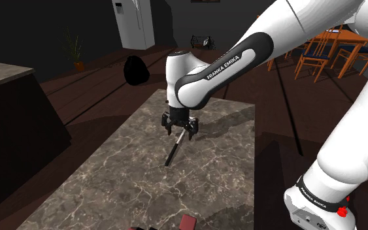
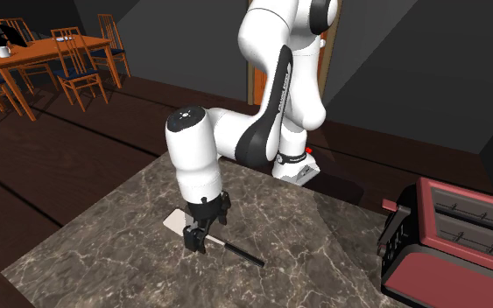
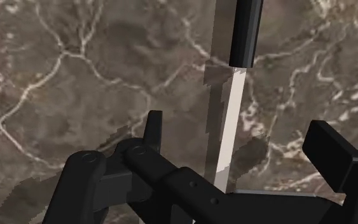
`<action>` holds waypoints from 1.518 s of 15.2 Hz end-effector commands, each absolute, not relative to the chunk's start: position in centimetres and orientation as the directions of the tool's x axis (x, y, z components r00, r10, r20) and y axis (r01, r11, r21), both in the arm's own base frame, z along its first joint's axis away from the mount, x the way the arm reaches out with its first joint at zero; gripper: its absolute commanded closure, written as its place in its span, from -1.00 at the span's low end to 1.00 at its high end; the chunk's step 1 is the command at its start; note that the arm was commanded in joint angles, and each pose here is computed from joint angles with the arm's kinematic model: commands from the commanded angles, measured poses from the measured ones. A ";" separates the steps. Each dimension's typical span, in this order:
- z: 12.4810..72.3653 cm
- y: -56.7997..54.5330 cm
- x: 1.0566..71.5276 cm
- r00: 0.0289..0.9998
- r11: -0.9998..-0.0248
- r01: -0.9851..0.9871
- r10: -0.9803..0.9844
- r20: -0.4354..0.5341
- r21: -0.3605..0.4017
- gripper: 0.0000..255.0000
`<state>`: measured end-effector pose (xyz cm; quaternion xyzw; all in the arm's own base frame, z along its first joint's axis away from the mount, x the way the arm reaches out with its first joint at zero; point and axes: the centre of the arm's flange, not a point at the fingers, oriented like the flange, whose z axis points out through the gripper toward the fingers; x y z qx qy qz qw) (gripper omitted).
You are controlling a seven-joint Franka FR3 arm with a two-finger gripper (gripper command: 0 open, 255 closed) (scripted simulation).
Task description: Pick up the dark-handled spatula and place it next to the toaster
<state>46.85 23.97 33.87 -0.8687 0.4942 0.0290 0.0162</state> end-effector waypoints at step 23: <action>39.7 24.0 46.9 0.510 -0.511 -0.860 -0.858 -0.066 0.000 1.00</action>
